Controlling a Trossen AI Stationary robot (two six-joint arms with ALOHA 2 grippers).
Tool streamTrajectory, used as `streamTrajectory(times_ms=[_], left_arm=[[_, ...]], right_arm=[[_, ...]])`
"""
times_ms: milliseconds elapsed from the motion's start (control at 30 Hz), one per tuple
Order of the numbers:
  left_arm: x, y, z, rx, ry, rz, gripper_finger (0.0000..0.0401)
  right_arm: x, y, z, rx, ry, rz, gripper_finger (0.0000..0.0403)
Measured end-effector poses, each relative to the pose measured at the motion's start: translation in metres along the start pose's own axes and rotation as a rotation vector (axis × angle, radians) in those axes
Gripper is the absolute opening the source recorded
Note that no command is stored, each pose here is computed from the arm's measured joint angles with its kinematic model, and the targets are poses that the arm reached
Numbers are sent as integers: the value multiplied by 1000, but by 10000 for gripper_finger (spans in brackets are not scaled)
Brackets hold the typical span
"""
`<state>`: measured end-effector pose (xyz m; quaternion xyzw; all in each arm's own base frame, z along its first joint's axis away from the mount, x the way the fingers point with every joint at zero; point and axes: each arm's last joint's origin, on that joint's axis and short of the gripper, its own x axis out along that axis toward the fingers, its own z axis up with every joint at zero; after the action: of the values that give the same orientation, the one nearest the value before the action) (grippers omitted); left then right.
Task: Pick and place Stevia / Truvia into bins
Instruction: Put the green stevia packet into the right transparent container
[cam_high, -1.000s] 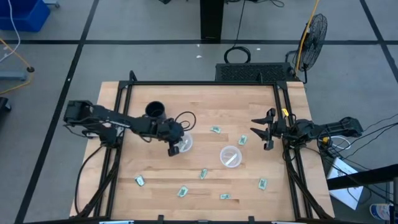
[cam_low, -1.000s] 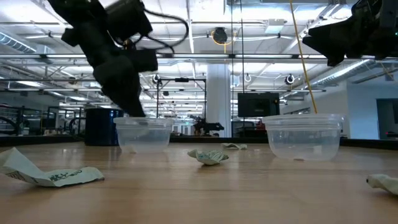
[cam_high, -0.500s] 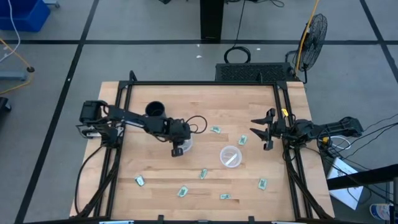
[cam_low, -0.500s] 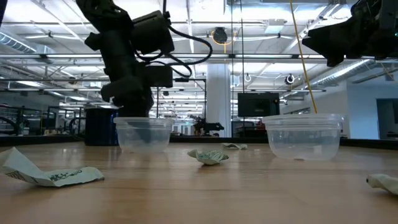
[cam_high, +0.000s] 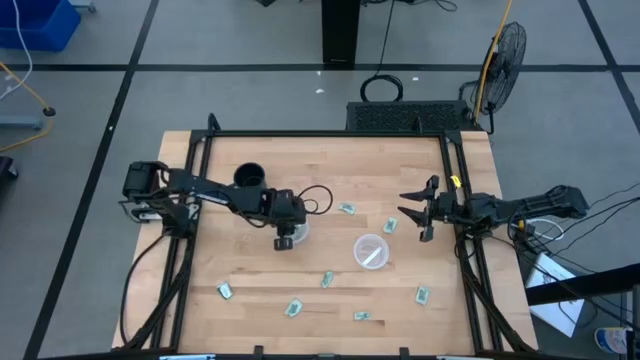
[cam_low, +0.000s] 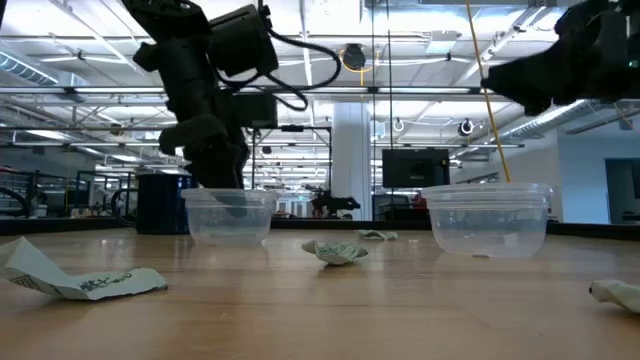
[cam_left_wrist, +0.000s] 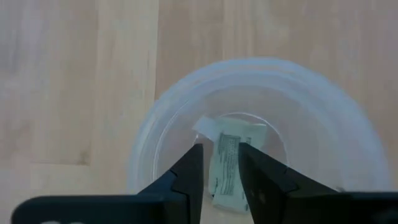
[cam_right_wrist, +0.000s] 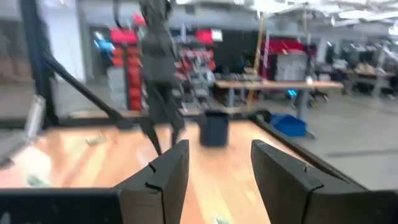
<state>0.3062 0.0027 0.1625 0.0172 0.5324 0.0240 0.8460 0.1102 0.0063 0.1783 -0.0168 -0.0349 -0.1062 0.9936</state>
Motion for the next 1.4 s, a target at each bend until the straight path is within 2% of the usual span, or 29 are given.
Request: streamTrajectory(times_ms=[133, 267, 433, 567, 733, 900, 1200, 1300, 1400], left_arm=[[-19, 2, 4, 25, -63, 38, 110], [-46, 5, 8, 30, -161, 87, 111], [-75, 10, 13, 17, -293, 190, 111], [-87, 11, 20, 46, -400, 213, 111], [-92, 11, 28, 85, -493, 233, 111], [-94, 12, 30, 68, -512, 283, 111], [-94, 14, 30, 28, -510, 318, 111], [-94, 14, 30, 33, -509, 319, 111], [-94, 14, 30, 31, -508, 319, 111]], right_arm=[[7, 2, -9, -46, 124, -16, 167], [22, 6, 3, -59, 186, -54, 167], [50, 16, 6, -130, 357, -44, 167], [80, 20, 13, -202, 470, -61, 167], [127, 20, 41, -160, 470, -103, 167], [154, 24, 49, -148, 477, -116, 167], [172, 21, 2, -44, 647, -185, 167], [178, 16, -20, -8, 733, -177, 167], [182, 9, -37, 81, 797, -155, 167]])
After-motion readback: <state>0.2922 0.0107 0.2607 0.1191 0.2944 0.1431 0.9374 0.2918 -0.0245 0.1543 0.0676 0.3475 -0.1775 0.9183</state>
